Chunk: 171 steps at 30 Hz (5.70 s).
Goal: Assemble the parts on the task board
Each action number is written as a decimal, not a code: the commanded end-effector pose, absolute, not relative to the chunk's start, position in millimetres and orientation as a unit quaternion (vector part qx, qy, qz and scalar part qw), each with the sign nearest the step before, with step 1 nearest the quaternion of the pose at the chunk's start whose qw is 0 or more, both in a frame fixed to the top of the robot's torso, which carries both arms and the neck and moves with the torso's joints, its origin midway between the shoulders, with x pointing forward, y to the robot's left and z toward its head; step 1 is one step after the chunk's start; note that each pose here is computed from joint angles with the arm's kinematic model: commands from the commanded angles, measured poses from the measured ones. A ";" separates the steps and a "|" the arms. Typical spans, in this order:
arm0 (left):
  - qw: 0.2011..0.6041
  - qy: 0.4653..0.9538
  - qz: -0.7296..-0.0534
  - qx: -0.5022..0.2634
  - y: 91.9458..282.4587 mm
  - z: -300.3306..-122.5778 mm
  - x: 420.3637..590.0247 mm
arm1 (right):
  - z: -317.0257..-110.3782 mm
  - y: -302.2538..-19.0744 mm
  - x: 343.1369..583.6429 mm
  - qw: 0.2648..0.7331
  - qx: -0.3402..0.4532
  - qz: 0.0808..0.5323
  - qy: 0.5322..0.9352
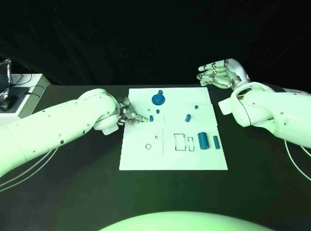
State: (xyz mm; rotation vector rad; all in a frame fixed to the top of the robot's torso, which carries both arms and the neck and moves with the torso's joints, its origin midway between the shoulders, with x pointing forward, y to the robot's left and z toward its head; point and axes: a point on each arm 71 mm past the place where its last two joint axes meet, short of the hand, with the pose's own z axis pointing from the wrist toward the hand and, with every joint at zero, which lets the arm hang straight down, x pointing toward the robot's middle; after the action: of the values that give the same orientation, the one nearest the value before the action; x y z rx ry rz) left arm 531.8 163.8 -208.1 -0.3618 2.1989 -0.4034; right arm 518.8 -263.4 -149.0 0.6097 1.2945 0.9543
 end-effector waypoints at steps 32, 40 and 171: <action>0.500 0.742 -0.409 -0.179 169.2 -165.7 540.7 | -151.9 -266.5 518.7 0.651 0.265 0.421 0.573; 0.574 0.708 -0.409 -0.045 143.9 -167.2 543.2 | -152.5 -263.9 520.0 0.650 0.265 0.422 0.574; 0.559 0.758 -0.335 0.011 130.3 -191.4 547.0 | -151.6 -258.2 516.9 0.644 0.262 0.430 0.576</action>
State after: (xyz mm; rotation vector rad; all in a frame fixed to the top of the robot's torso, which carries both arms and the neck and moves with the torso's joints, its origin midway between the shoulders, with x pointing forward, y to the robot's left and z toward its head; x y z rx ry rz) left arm 549.0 131.5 -187.9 0.0441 1.7118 -0.7741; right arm 517.4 -259.6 -151.9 0.6094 1.3056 0.9652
